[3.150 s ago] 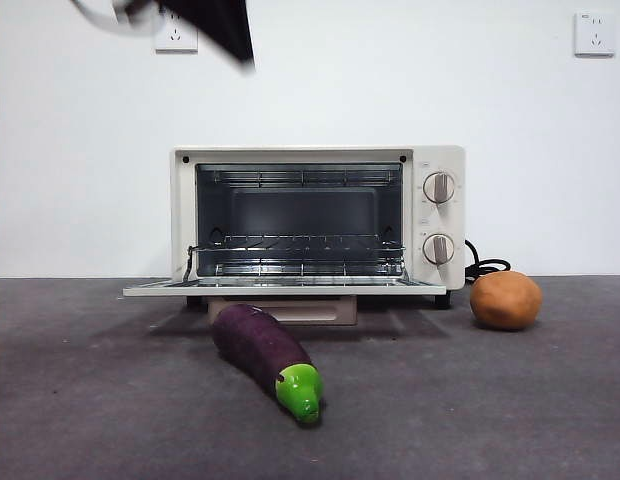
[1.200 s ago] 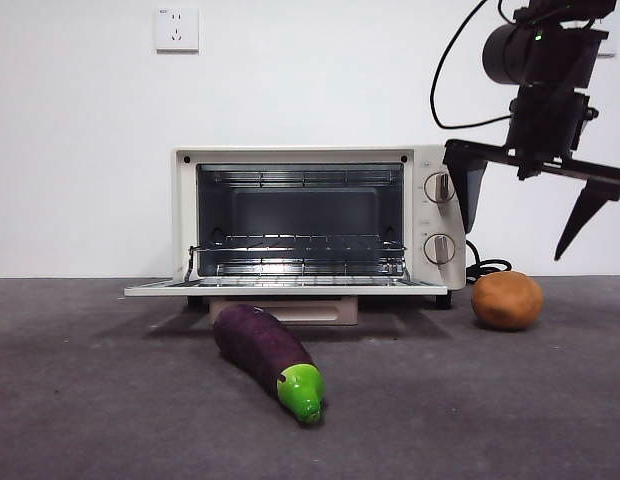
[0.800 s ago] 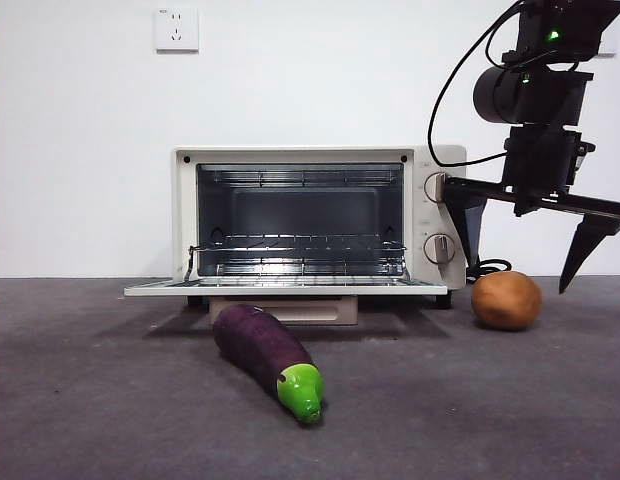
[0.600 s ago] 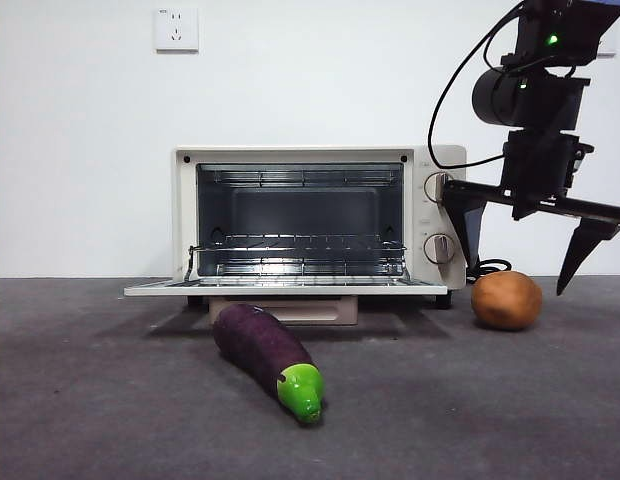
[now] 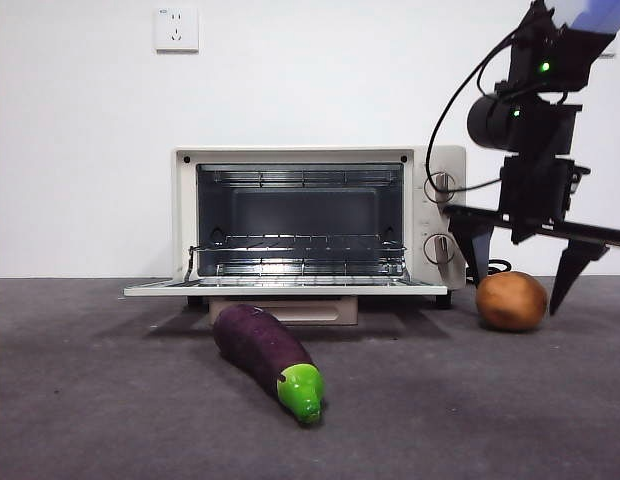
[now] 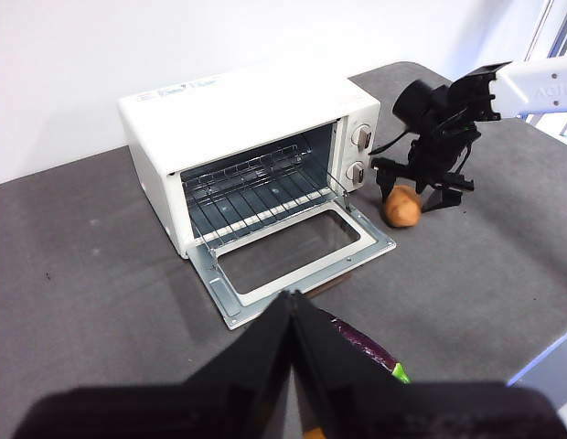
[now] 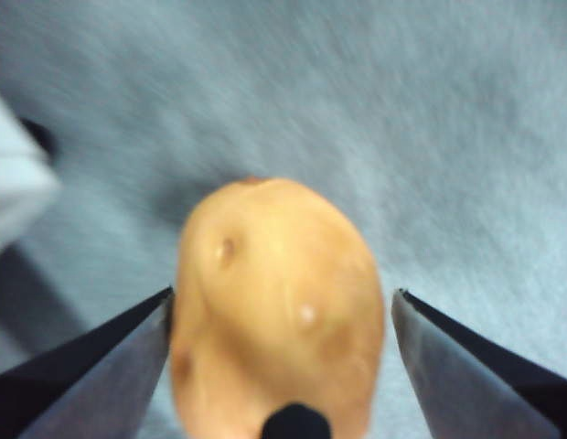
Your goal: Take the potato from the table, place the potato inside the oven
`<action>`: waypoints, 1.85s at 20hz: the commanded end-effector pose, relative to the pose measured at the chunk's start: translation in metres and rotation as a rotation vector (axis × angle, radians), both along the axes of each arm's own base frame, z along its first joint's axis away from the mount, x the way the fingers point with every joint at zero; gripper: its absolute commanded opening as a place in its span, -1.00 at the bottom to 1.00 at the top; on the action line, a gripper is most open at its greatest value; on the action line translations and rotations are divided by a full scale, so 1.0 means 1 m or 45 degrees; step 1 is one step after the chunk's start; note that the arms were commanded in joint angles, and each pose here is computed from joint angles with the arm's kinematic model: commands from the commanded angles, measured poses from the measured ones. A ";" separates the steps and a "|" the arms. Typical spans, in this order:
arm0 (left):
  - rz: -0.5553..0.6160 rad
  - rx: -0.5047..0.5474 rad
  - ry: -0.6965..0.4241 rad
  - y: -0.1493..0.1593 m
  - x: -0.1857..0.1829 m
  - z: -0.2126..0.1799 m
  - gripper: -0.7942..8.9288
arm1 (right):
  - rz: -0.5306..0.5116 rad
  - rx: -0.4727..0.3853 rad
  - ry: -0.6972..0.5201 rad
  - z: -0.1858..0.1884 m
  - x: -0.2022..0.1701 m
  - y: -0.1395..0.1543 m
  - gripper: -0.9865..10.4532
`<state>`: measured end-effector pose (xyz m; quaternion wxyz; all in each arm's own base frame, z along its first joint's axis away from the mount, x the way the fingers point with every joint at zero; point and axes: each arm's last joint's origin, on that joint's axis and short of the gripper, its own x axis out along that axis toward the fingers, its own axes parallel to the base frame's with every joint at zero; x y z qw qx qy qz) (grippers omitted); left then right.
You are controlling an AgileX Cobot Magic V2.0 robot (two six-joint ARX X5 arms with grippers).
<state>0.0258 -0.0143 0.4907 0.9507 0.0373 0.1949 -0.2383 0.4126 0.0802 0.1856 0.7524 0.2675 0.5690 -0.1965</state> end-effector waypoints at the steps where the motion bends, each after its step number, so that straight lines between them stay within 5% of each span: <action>1: 0.017 0.021 -0.018 0.001 0.000 0.000 -0.85 | 0.020 -0.024 0.057 -0.012 0.000 0.001 -0.18; 4: 0.019 0.023 -0.019 0.001 0.000 0.000 -0.85 | 0.030 -0.032 0.071 -0.008 -0.003 0.000 -0.61; 9: 0.019 0.022 -0.019 0.001 0.000 0.000 -0.85 | 0.139 -0.086 0.086 0.016 -0.016 -0.003 -0.61; 14: 0.018 0.021 -0.018 0.001 0.000 0.000 -0.85 | 0.354 -0.356 -0.043 0.085 -0.052 0.002 -0.61; 17: 0.020 0.011 -0.013 0.001 0.000 0.000 -0.85 | 0.484 -0.330 -0.274 0.140 -0.086 0.015 -0.62; 23: 0.038 -0.031 0.009 0.001 0.000 0.000 -0.85 | 0.979 -0.132 -0.734 0.212 -0.159 0.064 -0.61; 28: 0.039 -0.030 0.009 0.001 0.000 0.000 -0.85 | 1.239 -0.120 -0.890 0.211 -0.169 0.113 -0.61; 37: 0.039 -0.030 0.009 0.001 0.000 0.000 -0.85 | 1.258 -0.119 -0.916 0.164 -0.121 0.157 -0.61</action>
